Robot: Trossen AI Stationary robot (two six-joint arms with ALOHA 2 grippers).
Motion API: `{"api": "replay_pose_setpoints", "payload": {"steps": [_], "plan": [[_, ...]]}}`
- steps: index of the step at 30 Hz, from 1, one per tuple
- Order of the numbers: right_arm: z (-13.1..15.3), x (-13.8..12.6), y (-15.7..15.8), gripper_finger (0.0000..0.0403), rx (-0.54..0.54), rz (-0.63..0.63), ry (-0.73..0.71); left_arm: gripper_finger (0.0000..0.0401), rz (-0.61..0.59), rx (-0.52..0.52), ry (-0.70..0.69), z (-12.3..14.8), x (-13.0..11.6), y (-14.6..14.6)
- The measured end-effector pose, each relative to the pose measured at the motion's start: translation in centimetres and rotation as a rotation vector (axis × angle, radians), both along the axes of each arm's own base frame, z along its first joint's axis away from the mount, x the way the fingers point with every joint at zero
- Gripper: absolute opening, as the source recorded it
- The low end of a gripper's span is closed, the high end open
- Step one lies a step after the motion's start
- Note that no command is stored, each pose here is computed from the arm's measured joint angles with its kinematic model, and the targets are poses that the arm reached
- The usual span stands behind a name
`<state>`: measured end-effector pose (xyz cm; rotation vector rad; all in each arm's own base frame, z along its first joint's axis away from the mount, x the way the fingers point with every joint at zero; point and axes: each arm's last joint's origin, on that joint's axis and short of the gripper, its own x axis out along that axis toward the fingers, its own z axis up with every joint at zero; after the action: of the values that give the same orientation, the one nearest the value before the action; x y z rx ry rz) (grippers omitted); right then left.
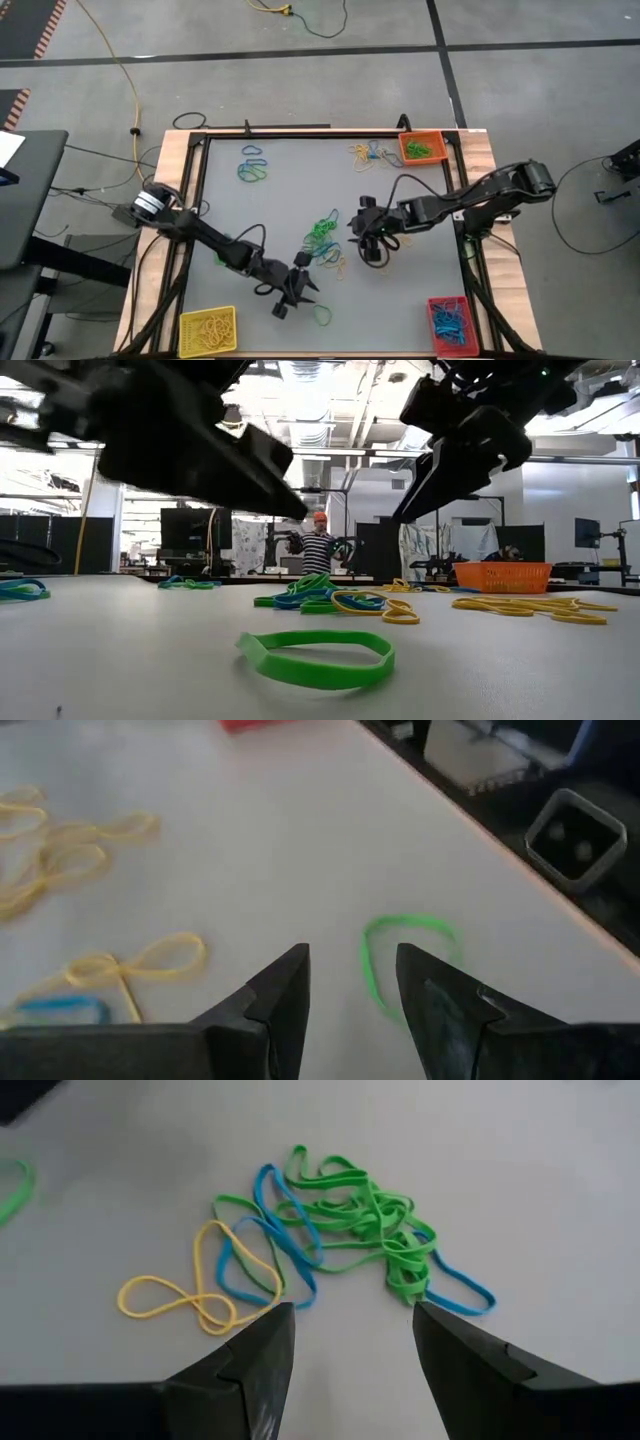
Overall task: Sort rubber bands into baskets
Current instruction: Put the green rubber band into the orange bin
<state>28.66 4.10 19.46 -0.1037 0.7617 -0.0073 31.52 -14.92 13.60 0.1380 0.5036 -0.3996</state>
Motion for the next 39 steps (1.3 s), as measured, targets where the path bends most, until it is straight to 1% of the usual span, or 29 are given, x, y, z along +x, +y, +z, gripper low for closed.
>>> {"api": "replay_pose_setpoints", "payload": {"steps": [2, 4, 6, 8, 11, 14, 22, 26, 39], "plan": [[0.1, 0.0, 0.4, 0.0232, 0.011, 0.004, -0.008, 0.0141, -0.007, 0.0, -0.013, -0.3, 0.6, -0.9], [0.1, -0.1, 1.0, 0.0232, 0.021, 0.016, -0.015, 0.0141, -0.001, 0.03, 0.014, -1.2, 0.5, -1.4], [0.2, -0.1, 1.4, 0.0232, 0.032, 0.025, -0.026, 0.0142, 0.009, 0.043, 0.01, -1.9, 1.1, -2.0], [0.2, -0.1, 2.1, 0.0232, 0.04, 0.041, -0.038, 0.0144, 0.023, 0.066, 0.029, -2.6, 1.2, -2.3], [0.3, -0.3, 2.9, 0.0232, 0.051, 0.042, -0.047, 0.0152, 0.02, 0.07, 0.031, -3.1, 1.6, -2.8], [0.4, -0.5, 3.8, 0.0232, 0.056, 0.043, -0.055, 0.0166, 0.018, 0.049, 0.021, -2.9, 1.7, -3.3], [0.5, -0.9, 5.5, 0.0232, 0.04, 0.054, -0.087, 0.0203, 0.038, 0.006, 0.091, -3.6, 1.3, -3.5], [0.6, -1.0, 5.8, 0.0232, 0.038, 0.061, -0.093, 0.021, 0.042, 0.004, 0.107, -3.7, 1.2, -3.5], [0.7, -0.9, 5.7, 0.0232, 0.034, 0.057, -0.106, 0.0211, 0.039, 0.041, 0.145, -4.1, 0.9, -3.4]]}}
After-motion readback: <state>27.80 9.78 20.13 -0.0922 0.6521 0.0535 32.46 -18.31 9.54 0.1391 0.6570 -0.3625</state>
